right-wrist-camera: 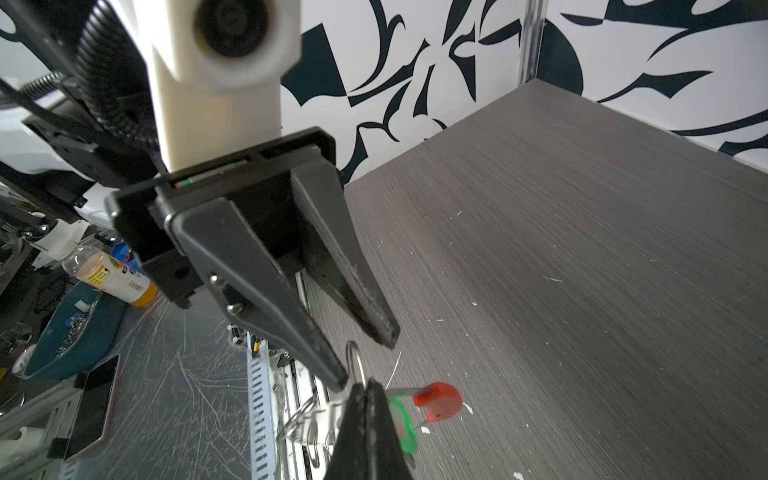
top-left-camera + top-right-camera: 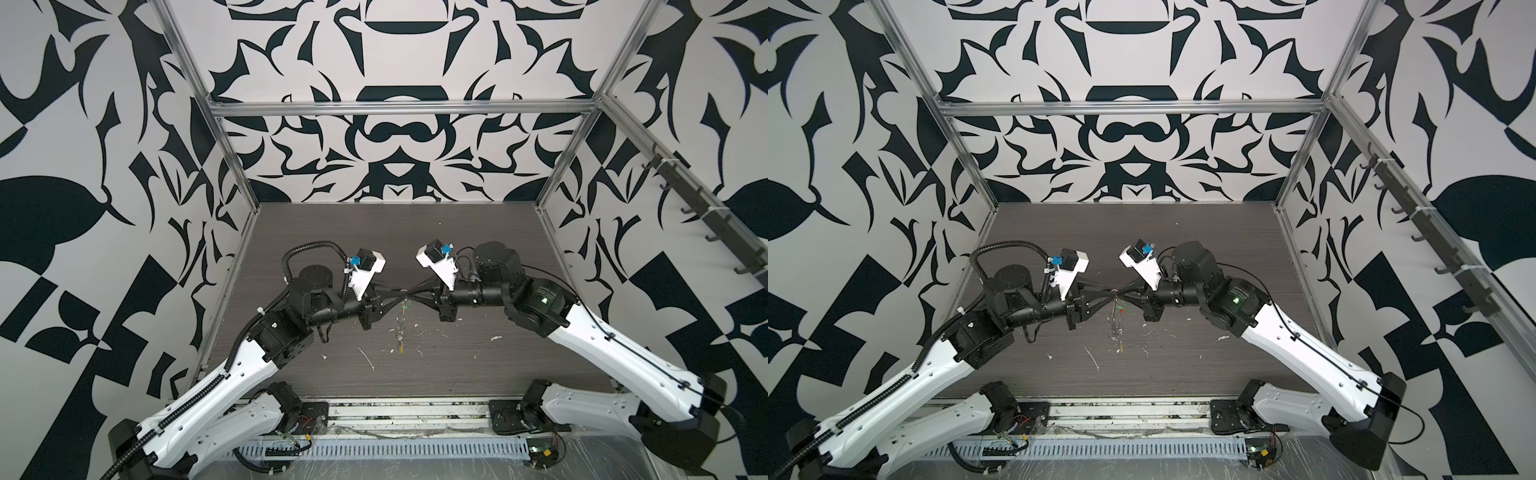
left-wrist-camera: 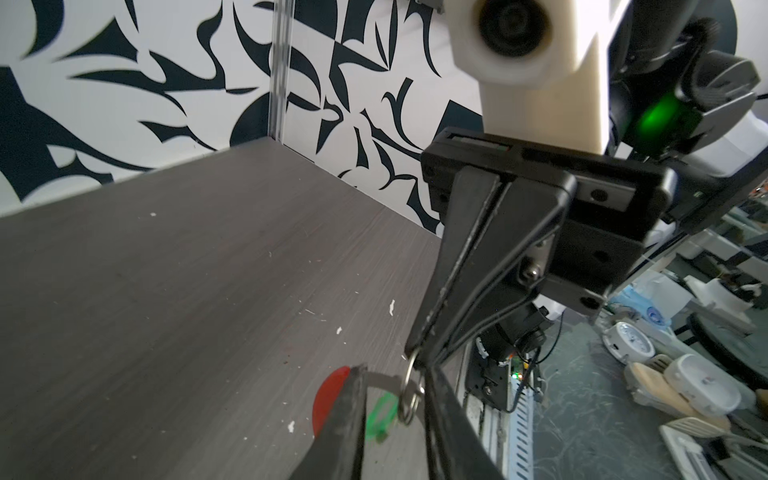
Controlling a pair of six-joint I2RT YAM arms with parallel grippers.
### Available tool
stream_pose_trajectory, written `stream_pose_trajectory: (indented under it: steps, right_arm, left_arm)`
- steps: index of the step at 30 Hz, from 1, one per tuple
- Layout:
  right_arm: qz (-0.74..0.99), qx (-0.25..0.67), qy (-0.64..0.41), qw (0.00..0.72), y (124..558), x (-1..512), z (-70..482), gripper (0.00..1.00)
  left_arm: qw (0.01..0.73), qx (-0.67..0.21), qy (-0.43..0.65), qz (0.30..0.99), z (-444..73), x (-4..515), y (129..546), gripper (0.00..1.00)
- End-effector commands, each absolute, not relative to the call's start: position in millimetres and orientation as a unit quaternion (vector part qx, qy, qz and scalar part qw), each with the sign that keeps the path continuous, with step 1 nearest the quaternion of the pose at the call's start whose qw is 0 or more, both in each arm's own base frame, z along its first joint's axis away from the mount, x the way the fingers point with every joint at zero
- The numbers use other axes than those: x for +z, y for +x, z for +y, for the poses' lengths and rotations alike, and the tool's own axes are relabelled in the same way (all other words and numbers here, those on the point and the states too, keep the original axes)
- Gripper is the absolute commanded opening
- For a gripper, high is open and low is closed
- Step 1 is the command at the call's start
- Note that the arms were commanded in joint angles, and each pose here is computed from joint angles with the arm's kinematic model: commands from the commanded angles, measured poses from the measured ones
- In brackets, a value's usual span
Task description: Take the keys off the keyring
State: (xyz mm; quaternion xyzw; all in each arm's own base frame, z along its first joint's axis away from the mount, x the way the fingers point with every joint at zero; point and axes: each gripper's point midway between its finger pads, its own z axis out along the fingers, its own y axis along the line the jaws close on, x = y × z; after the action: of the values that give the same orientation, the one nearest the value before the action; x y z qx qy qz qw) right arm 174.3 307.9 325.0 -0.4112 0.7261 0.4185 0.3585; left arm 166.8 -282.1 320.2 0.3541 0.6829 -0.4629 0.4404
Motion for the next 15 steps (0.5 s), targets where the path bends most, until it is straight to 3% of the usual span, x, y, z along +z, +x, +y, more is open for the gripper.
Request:
stream_pose_trajectory:
  steps: [1, 8, 11, 15]
  right_arm:
    - [0.717, 0.405, -0.423, 0.377, 174.4, 343.2, 302.8, 0.00]
    - [0.721, 0.406, -0.418, 0.374, 176.0, 343.8, 303.9, 0.00]
    - [0.711, 0.421, -0.403, 0.393, 177.8, 353.6, 305.3, 0.00]
    - [0.678, 0.450, -0.385, 0.435, 172.4, 375.6, 300.6, 0.23]
  left_arm:
    - [0.441, -0.472, 0.367, 0.669, -282.9, 332.5, 160.0, 0.24]
    - [0.444, -0.476, 0.366, 0.666, -284.4, 333.9, 161.2, 0.01]
    - [0.450, -0.482, 0.359, 0.660, -285.6, 336.3, 163.0, 0.00]
    - [0.477, -0.492, 0.344, 0.642, -282.3, 344.0, 164.3, 0.00]
